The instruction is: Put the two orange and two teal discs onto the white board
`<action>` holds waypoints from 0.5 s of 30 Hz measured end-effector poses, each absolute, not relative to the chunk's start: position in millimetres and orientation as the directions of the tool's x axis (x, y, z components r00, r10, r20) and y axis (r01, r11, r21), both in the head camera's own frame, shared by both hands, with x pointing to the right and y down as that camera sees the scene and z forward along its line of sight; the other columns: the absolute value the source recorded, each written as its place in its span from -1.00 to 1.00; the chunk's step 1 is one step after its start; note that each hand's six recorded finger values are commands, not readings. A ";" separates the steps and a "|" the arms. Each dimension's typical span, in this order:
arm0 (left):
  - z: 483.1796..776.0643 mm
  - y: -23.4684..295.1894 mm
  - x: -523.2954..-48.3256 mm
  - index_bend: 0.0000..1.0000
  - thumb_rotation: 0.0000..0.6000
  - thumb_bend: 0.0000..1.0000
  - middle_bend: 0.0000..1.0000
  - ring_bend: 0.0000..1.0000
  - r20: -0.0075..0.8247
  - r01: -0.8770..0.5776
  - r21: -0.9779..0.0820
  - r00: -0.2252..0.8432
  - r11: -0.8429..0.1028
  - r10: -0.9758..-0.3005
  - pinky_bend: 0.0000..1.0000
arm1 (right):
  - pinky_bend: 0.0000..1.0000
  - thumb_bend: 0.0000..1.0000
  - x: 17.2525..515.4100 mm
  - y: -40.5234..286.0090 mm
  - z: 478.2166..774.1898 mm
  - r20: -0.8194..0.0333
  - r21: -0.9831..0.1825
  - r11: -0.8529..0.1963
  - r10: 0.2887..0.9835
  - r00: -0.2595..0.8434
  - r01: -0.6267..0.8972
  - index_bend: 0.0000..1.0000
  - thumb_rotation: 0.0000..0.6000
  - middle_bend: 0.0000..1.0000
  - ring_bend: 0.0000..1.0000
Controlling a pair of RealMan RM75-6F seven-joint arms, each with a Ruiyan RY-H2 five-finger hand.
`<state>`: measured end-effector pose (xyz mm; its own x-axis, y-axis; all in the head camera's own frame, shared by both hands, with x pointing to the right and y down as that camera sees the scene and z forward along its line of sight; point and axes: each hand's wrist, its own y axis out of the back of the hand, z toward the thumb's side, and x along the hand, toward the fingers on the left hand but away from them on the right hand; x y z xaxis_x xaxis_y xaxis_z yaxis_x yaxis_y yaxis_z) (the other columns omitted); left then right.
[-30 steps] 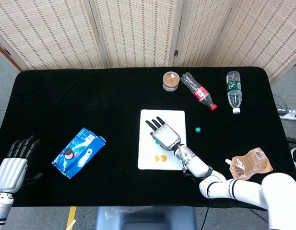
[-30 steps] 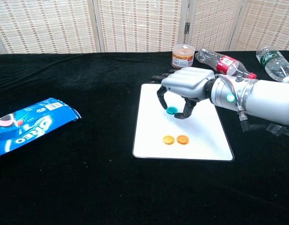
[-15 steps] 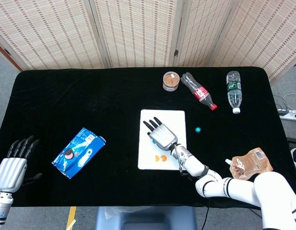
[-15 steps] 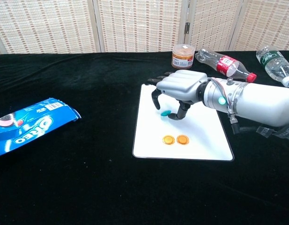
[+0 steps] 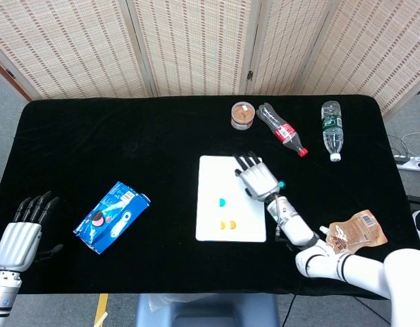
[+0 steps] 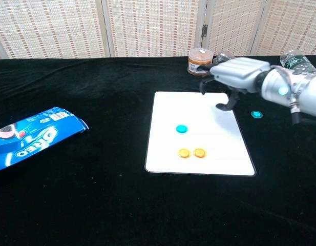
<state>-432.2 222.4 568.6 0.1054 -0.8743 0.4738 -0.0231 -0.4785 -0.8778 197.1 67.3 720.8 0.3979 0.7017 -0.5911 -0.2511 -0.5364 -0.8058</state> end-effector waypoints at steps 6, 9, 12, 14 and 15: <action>570.7 221.5 -424.7 -1.00 1.00 -0.68 -1.00 -0.97 0.475 -0.023 -0.876 0.123 -0.481 -0.871 -1.00 | -1.00 -0.15 256.8 61.7 725.8 -0.619 -0.785 -0.570 0.736 0.272 -0.244 -0.24 1.00 -0.99 -1.00; 570.2 220.7 -420.7 -1.00 1.00 -0.68 -1.00 -0.97 0.473 -0.021 -0.877 0.133 -0.480 -0.871 -1.00 | -1.00 -0.15 275.1 63.1 731.6 -0.633 -0.773 -0.586 0.738 0.232 -0.244 -0.24 1.00 -0.99 -1.00; 569.2 220.0 -418.4 -1.00 1.00 -0.68 -1.00 -0.97 0.471 -0.019 -0.878 0.137 -0.478 -0.871 -1.00 | -1.00 -0.15 288.4 65.6 738.7 -0.646 -0.761 -0.601 0.736 0.203 -0.244 -0.24 1.00 -0.99 -1.00; 568.6 219.7 -417.4 -1.00 1.00 -0.68 -1.00 -0.97 0.471 -0.019 -0.878 0.138 -0.478 -0.871 -1.00 | -1.00 -0.15 292.8 67.8 743.2 -0.653 -0.755 -0.609 0.733 0.193 -0.241 -0.24 1.00 -0.99 -1.00; 568.3 219.7 -416.9 -1.00 1.00 -0.68 -1.00 -0.97 0.471 -0.019 -0.878 0.139 -0.478 -0.871 -1.00 | -1.00 -0.15 294.2 69.6 746.1 -0.657 -0.752 -0.614 0.730 0.191 -0.240 -0.24 1.00 -0.99 -1.00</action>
<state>-416.9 219.7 568.3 0.1388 -0.8709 0.4714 -0.0185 -0.4782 -0.8781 294.2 69.6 746.1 0.1907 0.7296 -0.6567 -0.2399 -0.6140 -0.7519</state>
